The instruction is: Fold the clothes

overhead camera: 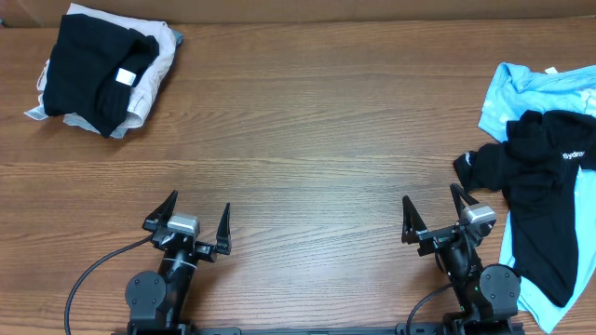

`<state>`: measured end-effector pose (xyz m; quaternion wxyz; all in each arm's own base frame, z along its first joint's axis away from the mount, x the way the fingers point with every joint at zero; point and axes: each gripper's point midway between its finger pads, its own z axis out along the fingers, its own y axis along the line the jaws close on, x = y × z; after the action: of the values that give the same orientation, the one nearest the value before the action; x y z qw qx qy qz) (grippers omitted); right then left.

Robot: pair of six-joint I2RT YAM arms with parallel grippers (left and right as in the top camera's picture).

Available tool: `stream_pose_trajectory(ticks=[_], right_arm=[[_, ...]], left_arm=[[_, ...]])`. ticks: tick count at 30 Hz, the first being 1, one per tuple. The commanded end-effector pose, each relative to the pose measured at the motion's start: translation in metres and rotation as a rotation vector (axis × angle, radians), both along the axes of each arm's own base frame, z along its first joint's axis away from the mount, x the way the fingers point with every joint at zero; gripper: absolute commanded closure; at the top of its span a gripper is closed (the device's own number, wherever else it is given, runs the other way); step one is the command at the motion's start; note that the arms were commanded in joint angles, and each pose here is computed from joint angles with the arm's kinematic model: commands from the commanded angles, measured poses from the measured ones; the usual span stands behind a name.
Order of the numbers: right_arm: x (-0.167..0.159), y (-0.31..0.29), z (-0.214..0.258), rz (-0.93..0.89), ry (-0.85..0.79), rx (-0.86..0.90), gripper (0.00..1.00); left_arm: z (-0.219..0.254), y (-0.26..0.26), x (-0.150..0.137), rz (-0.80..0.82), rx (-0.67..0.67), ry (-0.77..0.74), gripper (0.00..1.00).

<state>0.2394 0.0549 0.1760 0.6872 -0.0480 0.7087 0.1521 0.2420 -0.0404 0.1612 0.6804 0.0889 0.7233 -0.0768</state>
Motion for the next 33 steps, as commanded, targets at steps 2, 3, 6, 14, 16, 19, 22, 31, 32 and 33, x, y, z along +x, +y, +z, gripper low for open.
stream_pose_trajectory(ticks=[2,3,6,14,16,19,22,31,32,33], right_arm=[[0.000,-0.001,-0.001,-0.007,-0.005,0.007,0.00],[0.000,-0.001,-0.001,-0.007,-0.005,0.007,0.00],[0.000,-0.001,-0.001,-0.007,-0.005,0.007,0.00],[0.000,-0.001,-0.001,-0.008,-0.005,0.007,0.00],[0.001,-0.005,0.002,-0.026,-0.022,-0.008,0.00],[0.001,-0.006,0.016,-0.038,-0.078,0.000,0.00],[-0.001,-0.006,0.033,-0.035,-0.148,0.016,0.00],[-0.030,-0.004,0.127,0.001,-0.452,0.064,0.00],[-0.035,-0.004,0.137,0.000,-0.467,0.065,0.00],[-0.039,-0.005,0.148,-0.001,-0.480,0.065,0.00]], left_arm=[[0.000,0.001,0.000,0.010,-0.012,-0.005,0.00],[0.000,0.001,0.000,0.010,-0.012,-0.005,0.00],[0.000,0.001,0.000,0.010,-0.012,-0.005,0.00],[0.000,0.001,0.000,0.010,-0.012,-0.005,0.00],[0.000,0.001,0.000,0.009,-0.012,-0.005,0.00],[0.000,0.001,0.000,0.010,-0.012,-0.005,0.00],[0.008,0.001,0.000,0.011,-0.090,-0.020,0.00],[0.061,-0.016,-0.012,-0.096,-0.131,-0.142,0.00],[0.067,-0.015,-0.014,-0.096,-0.130,-0.142,0.00],[0.074,-0.015,-0.016,-0.095,-0.128,-0.139,0.00]])
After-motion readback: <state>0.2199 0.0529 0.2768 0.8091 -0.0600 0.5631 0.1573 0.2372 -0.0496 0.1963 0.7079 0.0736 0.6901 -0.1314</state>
